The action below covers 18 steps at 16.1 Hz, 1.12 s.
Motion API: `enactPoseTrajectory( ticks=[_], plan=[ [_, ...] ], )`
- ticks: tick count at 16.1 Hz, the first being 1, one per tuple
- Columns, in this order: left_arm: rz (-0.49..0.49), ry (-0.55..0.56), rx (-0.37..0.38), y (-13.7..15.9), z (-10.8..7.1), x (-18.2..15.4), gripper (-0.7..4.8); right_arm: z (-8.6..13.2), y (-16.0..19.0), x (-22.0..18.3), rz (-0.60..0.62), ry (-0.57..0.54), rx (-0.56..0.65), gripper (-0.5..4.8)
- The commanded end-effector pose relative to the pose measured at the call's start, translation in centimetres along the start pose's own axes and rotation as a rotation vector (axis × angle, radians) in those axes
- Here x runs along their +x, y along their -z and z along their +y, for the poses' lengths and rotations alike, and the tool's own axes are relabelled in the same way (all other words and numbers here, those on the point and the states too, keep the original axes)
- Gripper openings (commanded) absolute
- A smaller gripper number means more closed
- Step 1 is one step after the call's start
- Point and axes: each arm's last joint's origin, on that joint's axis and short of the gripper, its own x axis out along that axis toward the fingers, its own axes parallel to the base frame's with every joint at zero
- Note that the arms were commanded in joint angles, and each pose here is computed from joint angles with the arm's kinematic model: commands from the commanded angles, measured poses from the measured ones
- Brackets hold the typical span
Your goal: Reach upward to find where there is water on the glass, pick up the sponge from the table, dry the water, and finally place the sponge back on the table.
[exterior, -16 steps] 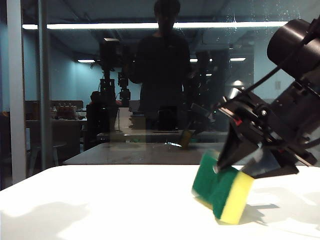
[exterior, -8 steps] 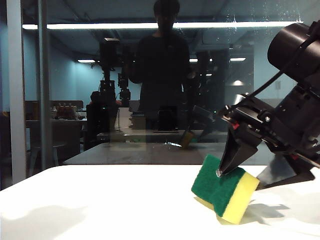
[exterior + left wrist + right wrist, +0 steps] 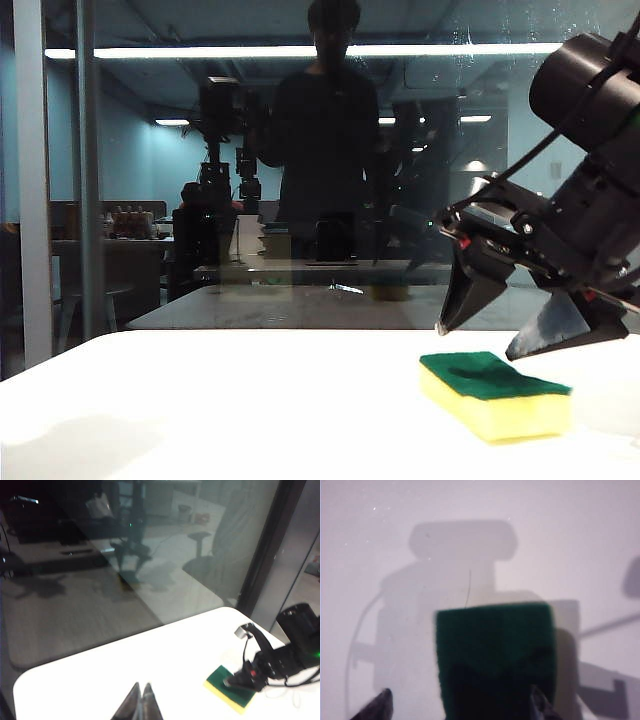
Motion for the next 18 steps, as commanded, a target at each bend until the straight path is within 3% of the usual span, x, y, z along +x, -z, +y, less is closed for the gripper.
enactPoseTrajectory(
  ticks=[1, 6, 8, 11, 13, 16, 18],
  plan=[
    [-0.006, 0.002, 0.003, -0.1, 0.0, 0.0, -0.05, 0.3, -0.6, -0.6, -0.055, 0.036, -0.02, 3.48],
    [-0.006, -0.11, 0.049, -0.1, 0.3, 0.0, -0.05, 0.0, -1.6, -4.3, -0.168, 0.223, -0.099, 3.44],
    [-0.005, -0.187, 0.055, -0.1, 0.5, -0.1, -0.05, -0.4, -2.1, -6.3, -0.227, 0.255, -0.087, 3.01],
    [-0.017, -0.24, 0.076, 0.5, 0.8, 0.1, -0.05, -0.8, -2.6, -9.0, -0.316, 0.273, -0.066, 2.85],
    [-0.062, -0.25, 0.082, 1.6, 0.9, 0.3, -0.05, -0.9, -2.8, -11.3, -0.389, 0.29, -0.095, 2.02],
    [-0.091, -0.248, 0.03, 4.5, 1.0, 0.3, -0.05, -0.4, -2.5, -14.6, -0.5, 0.319, -0.165, 0.78],
    [-0.09, -0.26, 0.031, 6.2, 1.0, 0.3, -0.05, -0.3, -2.3, -15.9, -0.548, 0.33, -0.187, 0.3]
  ],
)
